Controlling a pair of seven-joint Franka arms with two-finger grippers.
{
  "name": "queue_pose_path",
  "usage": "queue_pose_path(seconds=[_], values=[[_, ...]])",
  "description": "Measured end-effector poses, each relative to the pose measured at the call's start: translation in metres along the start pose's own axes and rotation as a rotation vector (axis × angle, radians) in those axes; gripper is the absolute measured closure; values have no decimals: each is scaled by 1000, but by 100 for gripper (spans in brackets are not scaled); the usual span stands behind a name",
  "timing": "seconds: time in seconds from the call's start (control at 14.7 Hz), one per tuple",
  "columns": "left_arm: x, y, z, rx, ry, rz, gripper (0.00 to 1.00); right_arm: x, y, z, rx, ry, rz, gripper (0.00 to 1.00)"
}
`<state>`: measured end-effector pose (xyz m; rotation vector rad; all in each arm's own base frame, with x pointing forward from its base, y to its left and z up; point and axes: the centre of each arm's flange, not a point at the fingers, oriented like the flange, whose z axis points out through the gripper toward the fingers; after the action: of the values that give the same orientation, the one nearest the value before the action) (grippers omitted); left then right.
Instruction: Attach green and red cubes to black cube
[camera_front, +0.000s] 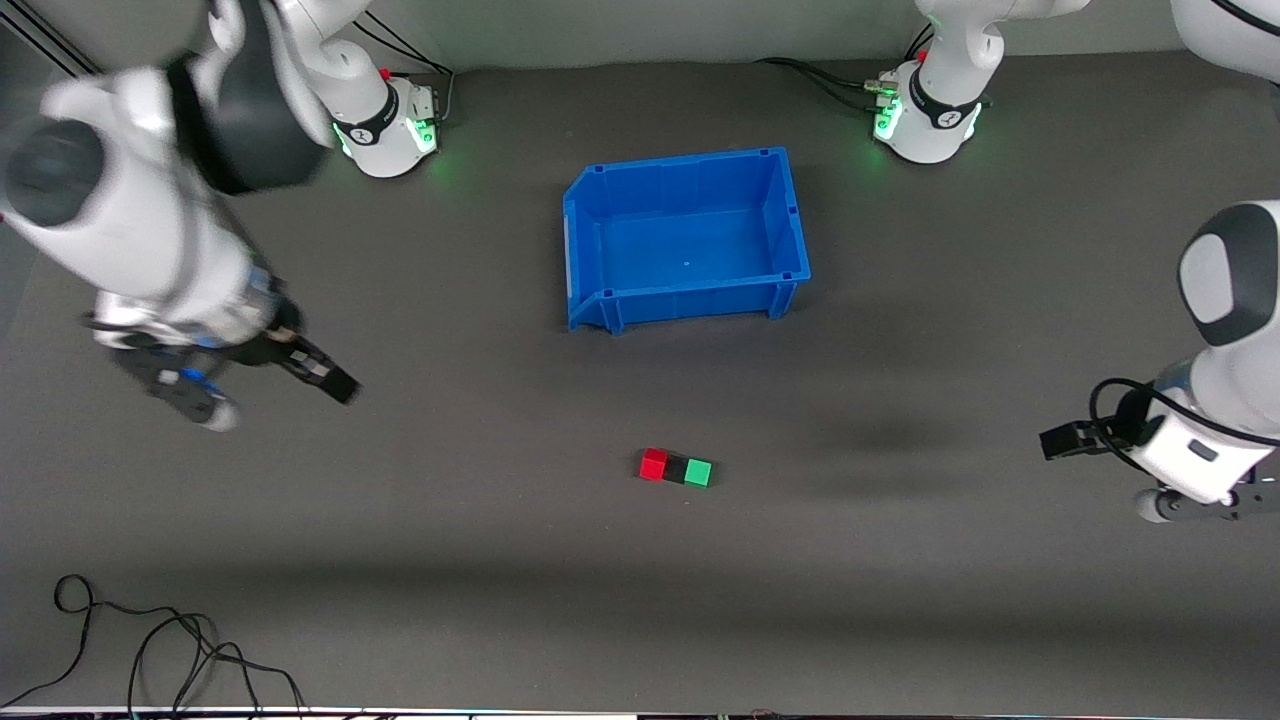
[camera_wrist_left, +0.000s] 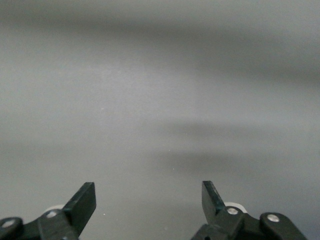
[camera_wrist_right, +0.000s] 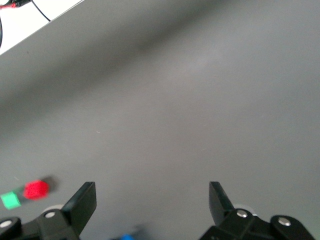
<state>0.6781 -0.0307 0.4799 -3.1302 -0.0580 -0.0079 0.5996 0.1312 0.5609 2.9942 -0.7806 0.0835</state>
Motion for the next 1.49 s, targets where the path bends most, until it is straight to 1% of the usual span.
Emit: queue_pose_path(seconds=[0.07, 0.2, 0.41, 0.61, 0.75, 0.88, 1.09, 1.15, 1.22, 1.36, 1.49], values=[[-3, 0, -5, 1, -8, 31, 7, 9, 24, -10, -2, 5, -56, 0], [-12, -4, -20, 4, -18, 57, 0, 24, 65, -28, 0, 20, -172, 0], [-38, -8, -42, 6, 4, 71, 0, 40, 113, -45, 10, 34, -306, 0], [-70, -10, -58, 8, 17, 106, 0, 54, 141, -46, 6, 38, -420, 0], [-86, -14, -67, 9, 22, 122, 0, 58, 149, -45, 4, 38, -473, 0], [-94, -20, -72, 10, 27, 121, 0, 60, 153, -45, 6, 37, -497, 0], [-93, -31, -73, 12, 34, 123, 0, 59, 153, -45, 10, 30, -500, 0], [-93, -34, -72, 12, 32, 125, 0, 57, 152, -44, 22, 14, -499, 0], [-93, -36, -71, 12, 30, 128, 2, 55, 151, -44, 47, -2, -495, 0], [-93, -36, -70, 12, 28, 132, 1, 52, 153, -43, 93, -34, -482, 0], [-92, -36, -69, 12, 27, 133, 1, 52, 155, -43, 106, -48, -476, 0]])
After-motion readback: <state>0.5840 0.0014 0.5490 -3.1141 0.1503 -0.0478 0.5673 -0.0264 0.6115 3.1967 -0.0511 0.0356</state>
